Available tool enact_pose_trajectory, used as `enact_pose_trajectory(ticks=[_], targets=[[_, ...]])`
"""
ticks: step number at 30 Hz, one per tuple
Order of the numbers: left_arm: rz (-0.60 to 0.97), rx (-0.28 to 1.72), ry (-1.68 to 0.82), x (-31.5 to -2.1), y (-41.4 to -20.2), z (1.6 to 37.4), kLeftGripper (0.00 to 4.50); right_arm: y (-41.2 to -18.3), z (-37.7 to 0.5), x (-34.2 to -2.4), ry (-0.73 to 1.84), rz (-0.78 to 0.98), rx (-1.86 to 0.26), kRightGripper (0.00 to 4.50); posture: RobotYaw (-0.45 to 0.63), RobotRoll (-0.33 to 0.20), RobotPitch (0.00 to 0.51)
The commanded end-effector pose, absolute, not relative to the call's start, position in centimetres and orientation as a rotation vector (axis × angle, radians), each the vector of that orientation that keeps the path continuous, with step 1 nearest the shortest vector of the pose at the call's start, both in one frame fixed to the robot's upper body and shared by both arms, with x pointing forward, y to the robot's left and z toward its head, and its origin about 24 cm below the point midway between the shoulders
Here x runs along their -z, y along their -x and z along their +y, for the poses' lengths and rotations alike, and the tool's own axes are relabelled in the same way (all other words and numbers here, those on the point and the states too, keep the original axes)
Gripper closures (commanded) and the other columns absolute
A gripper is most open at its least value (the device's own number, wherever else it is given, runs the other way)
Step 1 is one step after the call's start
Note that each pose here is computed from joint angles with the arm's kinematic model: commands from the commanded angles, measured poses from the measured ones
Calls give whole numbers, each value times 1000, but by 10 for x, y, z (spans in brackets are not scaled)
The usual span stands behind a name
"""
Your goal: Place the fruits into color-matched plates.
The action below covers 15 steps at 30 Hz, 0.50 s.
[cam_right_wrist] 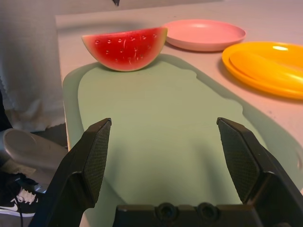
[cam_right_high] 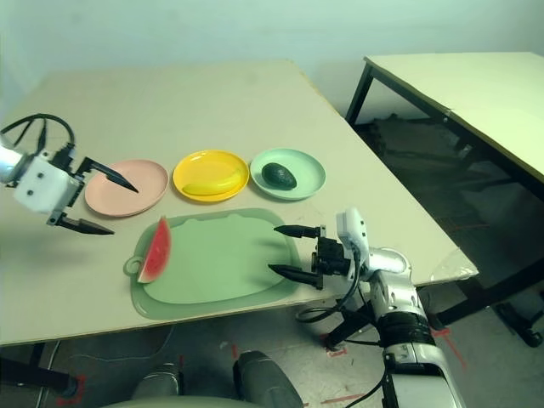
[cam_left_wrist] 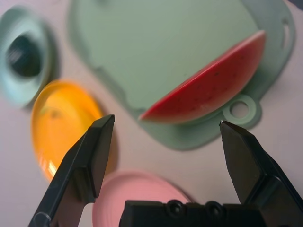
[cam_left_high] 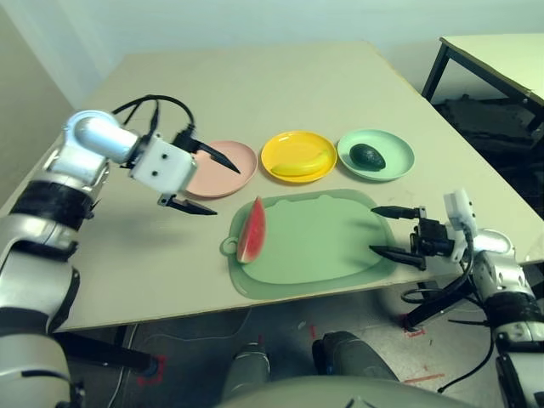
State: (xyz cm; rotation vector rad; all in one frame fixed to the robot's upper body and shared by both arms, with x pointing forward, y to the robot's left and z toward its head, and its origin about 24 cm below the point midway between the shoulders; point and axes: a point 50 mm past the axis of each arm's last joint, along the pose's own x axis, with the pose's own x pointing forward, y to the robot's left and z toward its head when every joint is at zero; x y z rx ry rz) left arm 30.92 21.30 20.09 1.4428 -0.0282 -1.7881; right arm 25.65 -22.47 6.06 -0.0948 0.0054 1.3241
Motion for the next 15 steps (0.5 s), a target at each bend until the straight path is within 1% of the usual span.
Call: enact_pose_trajectory(ticks=[1,6,15], targets=[[19,1915,-1485,-184,-305,211,0,-254,-223,-62,98,-4,-1309,30,-279,0,2],[53,1987,-1484,-173,-304,210,0,-253,-223,-63,96,-26,-1254,30,-316,0,0],[17,2047,-1411,-164,-304,195,0,-242,-223,-61,105,-8,-1261,30,-332,0,0]])
